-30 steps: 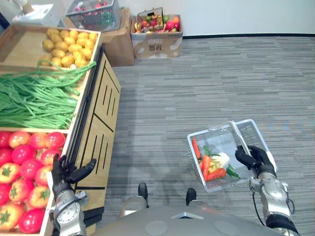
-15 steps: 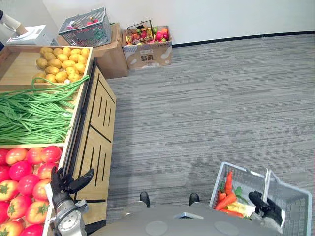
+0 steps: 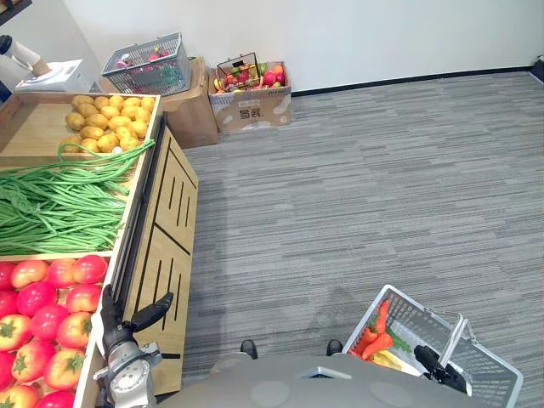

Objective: Pick vegetable in the basket

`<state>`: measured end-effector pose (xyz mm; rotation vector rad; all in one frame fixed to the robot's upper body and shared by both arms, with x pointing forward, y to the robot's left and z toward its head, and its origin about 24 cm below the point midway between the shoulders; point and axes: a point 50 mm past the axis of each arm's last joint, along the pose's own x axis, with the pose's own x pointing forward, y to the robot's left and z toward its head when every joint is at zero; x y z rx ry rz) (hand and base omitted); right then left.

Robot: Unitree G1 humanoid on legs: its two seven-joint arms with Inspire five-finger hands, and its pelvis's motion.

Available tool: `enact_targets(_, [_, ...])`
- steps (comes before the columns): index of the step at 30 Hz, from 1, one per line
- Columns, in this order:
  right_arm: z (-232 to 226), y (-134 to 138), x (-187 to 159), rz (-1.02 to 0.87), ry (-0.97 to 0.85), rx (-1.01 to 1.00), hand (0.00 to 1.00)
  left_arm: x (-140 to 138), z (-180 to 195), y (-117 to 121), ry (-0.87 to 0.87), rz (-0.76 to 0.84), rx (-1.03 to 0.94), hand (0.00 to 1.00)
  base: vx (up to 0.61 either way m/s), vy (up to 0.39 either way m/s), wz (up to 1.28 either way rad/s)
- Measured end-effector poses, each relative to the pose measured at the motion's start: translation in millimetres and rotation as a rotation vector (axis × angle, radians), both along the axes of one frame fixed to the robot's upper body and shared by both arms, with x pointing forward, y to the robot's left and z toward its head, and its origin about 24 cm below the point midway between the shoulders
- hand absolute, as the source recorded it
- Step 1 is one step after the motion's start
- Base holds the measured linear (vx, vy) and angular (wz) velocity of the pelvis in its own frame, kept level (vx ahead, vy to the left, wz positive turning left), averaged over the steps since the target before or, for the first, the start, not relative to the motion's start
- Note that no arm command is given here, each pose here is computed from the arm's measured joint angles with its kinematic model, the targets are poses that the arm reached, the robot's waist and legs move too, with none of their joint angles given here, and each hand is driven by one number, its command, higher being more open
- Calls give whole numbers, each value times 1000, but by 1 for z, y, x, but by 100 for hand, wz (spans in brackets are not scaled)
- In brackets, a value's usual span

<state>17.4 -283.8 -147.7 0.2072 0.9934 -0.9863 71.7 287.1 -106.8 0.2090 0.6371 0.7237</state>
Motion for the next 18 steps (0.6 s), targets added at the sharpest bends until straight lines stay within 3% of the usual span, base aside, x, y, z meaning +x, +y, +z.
enact_targets(18, [-5, 13, 2, -33, -3, 35, 0, 14, -5, -10, 30, -93, 10, 100, -2, 3, 1])
